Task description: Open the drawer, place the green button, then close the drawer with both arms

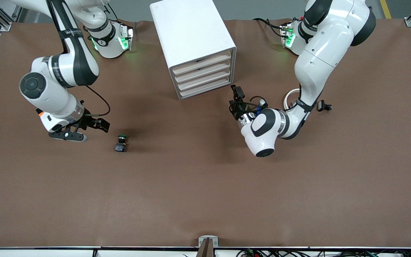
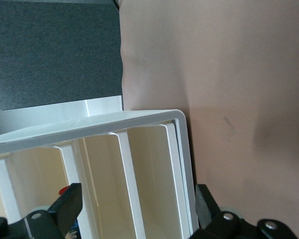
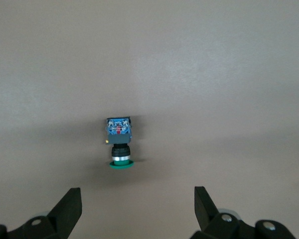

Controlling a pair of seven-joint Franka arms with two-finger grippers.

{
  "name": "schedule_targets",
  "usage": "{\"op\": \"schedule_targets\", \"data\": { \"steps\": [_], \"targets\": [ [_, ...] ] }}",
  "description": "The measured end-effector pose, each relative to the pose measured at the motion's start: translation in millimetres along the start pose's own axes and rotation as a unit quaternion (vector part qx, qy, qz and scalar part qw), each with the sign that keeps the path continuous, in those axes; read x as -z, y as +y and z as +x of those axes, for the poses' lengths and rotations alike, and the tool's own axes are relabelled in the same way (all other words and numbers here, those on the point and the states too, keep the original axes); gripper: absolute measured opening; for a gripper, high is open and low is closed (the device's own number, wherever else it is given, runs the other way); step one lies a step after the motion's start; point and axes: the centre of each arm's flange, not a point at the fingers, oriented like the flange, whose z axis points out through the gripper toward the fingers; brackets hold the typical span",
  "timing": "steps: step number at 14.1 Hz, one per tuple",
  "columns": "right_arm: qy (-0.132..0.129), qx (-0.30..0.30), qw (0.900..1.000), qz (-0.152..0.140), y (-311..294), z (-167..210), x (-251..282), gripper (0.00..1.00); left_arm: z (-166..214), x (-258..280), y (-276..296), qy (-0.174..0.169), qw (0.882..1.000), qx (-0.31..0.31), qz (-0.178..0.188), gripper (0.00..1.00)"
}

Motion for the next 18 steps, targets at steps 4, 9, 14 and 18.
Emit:
{"op": "schedule_targets", "data": {
  "steps": [4,9,14,18],
  "targets": [
    [0.016,-0.008,1.0,0.002,-21.4,-2.5,-51.3,1.0,-12.1,-17.0,-3.8,0.016,1.0,0.004,0.005,0.7],
    [0.027,-0.008,1.0,0.002,-30.5,0.1,-101.7,1.0,-28.3,-44.6,-12.7,0.047,0.999,0.003,0.017,0.59],
    [0.032,-0.032,0.999,0.003,-48.1,9.7,-128.1,1.0,-39.9,-66.1,-16.3,0.066,0.998,-0.002,0.021,0.59],
    [0.031,-0.034,0.999,0.001,-49.4,11.4,-143.3,1.0,-46.1,-86.2,-12.7,0.073,0.997,-0.002,0.034,0.56]
  ]
}}
